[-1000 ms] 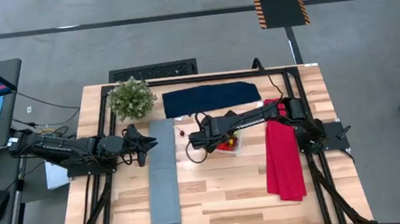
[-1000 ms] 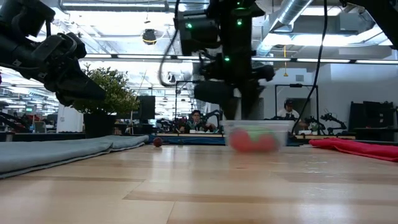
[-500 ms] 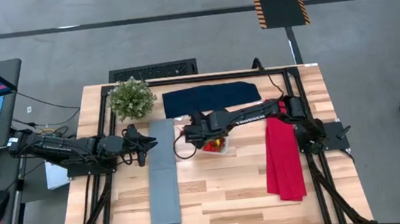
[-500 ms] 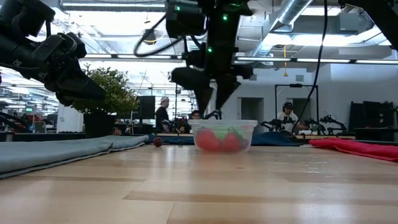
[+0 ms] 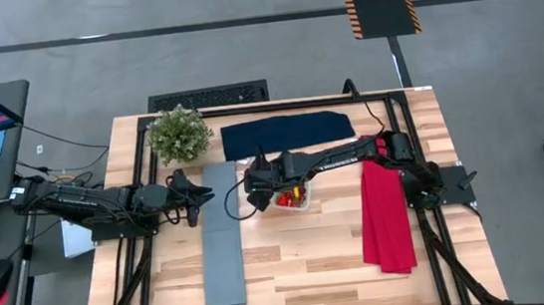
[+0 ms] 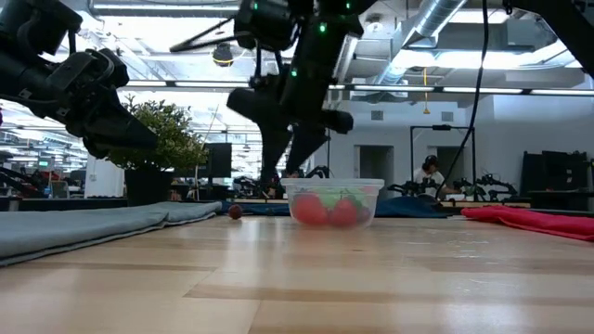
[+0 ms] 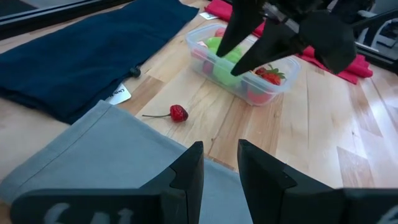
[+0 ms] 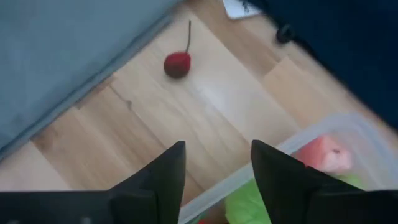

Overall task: Pick and placing Produce into tupperware
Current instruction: Put the red cherry into the transparent bin

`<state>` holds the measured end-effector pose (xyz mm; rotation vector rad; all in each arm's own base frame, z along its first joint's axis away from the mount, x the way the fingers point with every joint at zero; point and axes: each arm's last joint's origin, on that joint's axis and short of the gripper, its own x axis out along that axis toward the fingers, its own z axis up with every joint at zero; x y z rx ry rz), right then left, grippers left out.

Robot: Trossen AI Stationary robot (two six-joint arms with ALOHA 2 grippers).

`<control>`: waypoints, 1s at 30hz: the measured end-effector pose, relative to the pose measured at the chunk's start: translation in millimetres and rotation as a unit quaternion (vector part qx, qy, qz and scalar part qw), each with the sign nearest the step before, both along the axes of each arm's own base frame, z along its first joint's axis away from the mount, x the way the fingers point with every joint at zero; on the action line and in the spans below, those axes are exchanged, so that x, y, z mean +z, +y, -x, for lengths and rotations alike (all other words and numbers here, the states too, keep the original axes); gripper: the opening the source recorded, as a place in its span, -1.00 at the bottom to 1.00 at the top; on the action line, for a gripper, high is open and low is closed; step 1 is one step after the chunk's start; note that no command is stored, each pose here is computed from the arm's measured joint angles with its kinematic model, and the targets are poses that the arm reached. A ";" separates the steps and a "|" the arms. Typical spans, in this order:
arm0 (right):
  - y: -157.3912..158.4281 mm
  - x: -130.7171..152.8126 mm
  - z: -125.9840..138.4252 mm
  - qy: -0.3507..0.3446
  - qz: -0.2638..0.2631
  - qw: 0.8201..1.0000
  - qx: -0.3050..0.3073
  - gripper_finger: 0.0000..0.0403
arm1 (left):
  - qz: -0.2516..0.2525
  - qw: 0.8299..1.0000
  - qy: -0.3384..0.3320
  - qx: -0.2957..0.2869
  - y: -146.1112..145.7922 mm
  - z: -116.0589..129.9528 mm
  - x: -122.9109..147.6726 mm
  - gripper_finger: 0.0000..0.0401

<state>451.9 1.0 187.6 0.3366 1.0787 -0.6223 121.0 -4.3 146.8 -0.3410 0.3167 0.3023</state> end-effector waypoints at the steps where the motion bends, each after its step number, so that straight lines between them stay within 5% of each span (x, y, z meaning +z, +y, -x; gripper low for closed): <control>1: 0.0 -2.8 0.6 0.001 -0.004 1.000 0.000 -0.02 | 0.001 1.000 0.000 0.000 0.0 0.0 0.0 -0.57; 16: 9.5 -14.3 10.8 0.042 -0.038 0.998 0.000 -0.50 | 0.005 1.000 -0.003 0.002 0.0 -0.1 0.3 -0.57; 24: 13.5 -14.8 13.7 0.054 -0.023 0.998 -0.008 -0.51 | 0.007 1.000 -0.004 0.003 0.0 -0.1 0.4 -0.57; 30: 13.3 -11.0 1.0 -0.004 -0.011 0.999 0.029 -0.49 | 0.008 1.000 -0.004 0.003 0.0 -0.1 0.4 -0.57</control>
